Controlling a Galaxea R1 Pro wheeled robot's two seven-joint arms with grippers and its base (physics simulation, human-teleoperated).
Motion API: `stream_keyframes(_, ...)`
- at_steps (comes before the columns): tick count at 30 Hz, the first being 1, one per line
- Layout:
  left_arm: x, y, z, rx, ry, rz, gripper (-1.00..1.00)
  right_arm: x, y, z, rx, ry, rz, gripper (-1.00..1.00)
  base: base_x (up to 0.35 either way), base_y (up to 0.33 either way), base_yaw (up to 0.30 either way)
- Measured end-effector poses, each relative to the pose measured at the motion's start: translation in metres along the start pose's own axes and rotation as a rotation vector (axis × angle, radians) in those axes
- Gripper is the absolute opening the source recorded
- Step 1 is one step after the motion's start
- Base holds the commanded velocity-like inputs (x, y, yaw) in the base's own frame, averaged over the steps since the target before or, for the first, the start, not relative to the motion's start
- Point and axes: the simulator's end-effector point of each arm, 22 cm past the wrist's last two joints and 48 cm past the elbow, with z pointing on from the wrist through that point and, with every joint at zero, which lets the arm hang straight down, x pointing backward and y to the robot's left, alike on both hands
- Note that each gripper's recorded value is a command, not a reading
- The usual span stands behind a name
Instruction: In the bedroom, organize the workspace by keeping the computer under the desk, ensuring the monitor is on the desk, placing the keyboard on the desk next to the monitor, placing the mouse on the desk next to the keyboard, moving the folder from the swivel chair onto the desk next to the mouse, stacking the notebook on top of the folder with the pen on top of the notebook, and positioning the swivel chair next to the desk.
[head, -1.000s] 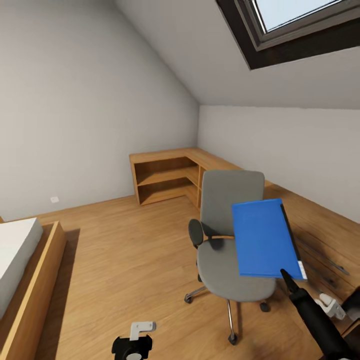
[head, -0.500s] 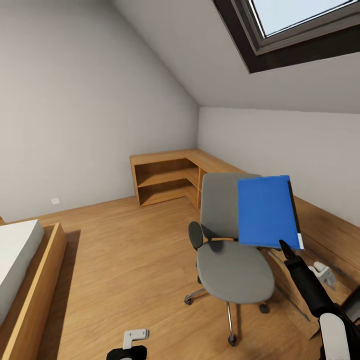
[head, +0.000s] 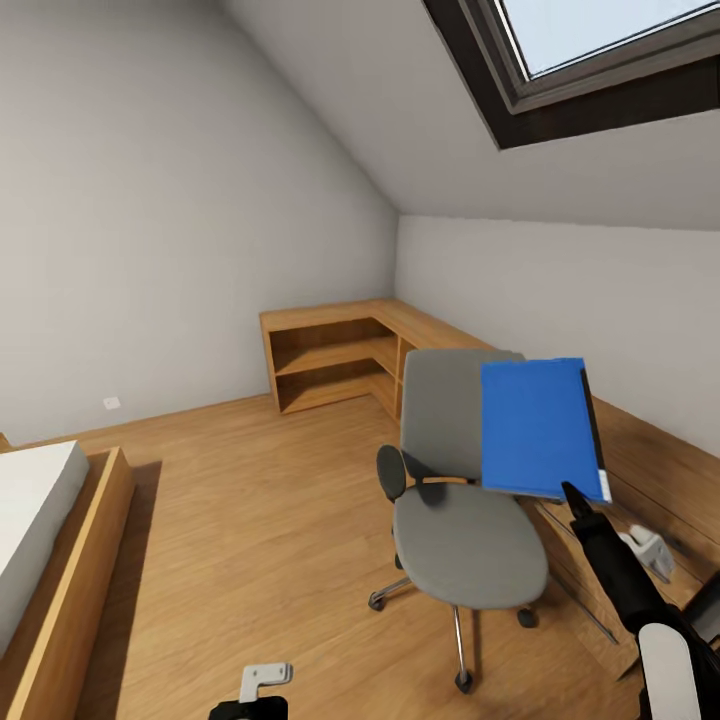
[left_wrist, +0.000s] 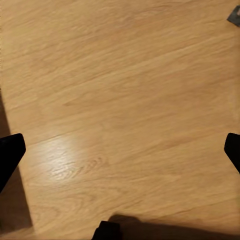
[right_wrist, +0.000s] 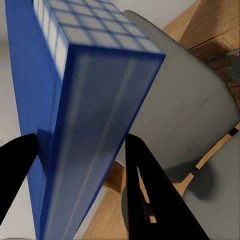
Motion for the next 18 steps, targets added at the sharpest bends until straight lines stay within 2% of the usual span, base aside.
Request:
stream_keyframes(8,0.0011,0.0083,0.0028,-0.017,0.000,0.004,1.00,0.0003,0.0051,-0.0004,-0.025,0.002,-0.001,-1.00,-0.008,0.025,-0.033)
stream_keyframes(12,-0.0001,0.0089,0.0029,-0.019,-0.004,0.002,1.00,-0.0001,0.0053,-0.0008,-0.027,0.003,-0.002,-1.00,-0.098,0.240,-0.199)
stream_keyframes(18,-0.0004,0.0080,0.0026,-0.017,-0.005,0.001,1.00,0.0000,0.0057,-0.0009,-0.029,0.004,-0.002,-1.00,-0.113,0.274,-0.055)
